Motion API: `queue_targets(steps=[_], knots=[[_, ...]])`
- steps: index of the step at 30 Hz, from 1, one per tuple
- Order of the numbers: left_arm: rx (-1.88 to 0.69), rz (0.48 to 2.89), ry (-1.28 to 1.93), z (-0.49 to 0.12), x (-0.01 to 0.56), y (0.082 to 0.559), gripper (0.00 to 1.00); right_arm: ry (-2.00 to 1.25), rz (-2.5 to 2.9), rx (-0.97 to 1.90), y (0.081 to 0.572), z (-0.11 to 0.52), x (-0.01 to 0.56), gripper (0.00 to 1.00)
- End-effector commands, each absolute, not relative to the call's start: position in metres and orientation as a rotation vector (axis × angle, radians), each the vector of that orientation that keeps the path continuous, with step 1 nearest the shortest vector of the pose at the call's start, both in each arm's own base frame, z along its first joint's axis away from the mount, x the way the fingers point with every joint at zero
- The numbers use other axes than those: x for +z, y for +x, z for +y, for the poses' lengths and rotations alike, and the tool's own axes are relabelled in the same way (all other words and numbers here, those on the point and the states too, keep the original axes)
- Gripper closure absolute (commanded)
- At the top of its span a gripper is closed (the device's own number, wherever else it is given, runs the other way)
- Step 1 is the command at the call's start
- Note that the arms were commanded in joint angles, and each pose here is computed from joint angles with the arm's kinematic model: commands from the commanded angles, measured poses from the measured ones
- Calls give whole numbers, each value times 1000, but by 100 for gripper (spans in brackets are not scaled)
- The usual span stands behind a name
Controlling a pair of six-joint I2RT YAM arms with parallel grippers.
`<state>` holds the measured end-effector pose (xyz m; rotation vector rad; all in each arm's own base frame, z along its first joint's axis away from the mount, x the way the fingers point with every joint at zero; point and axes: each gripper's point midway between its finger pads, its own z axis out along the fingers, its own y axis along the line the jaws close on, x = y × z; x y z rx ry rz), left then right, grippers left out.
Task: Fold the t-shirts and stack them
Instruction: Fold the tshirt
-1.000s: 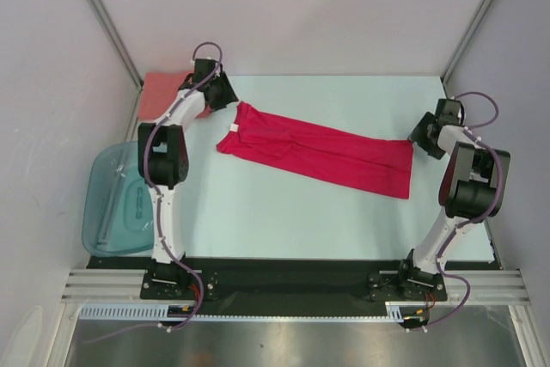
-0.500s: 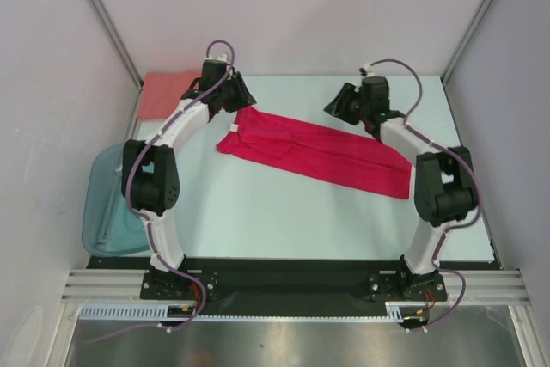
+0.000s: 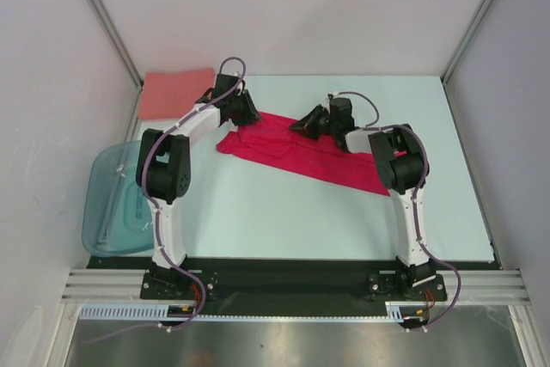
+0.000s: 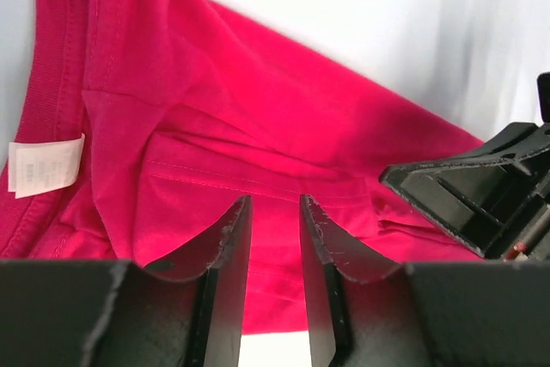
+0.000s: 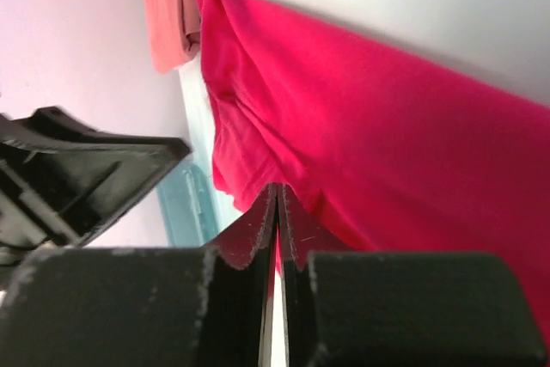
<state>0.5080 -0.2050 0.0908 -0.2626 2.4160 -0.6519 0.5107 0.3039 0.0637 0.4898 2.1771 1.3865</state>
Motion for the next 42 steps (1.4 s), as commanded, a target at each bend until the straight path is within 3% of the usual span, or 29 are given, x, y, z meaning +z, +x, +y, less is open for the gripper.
queue_targets(steps=[1, 11, 25, 36, 42], knots=[[-651, 2433, -299, -205, 77, 510, 67, 392, 2055, 1543, 514, 336, 111, 94], [-483, 2614, -395, -174, 9, 482, 67, 416, 2186, 1382, 499, 324, 60, 94], [-525, 2442, -365, -175, 93, 496, 62, 280, 2163, 1377, 510, 356, 112, 94], [-428, 2568, -470, -146, 25, 484, 61, 376, 2270, 1356, 487, 350, 40, 94], [-378, 2556, -497, -128, 25, 489, 60, 388, 2296, 1332, 480, 334, 28, 92]])
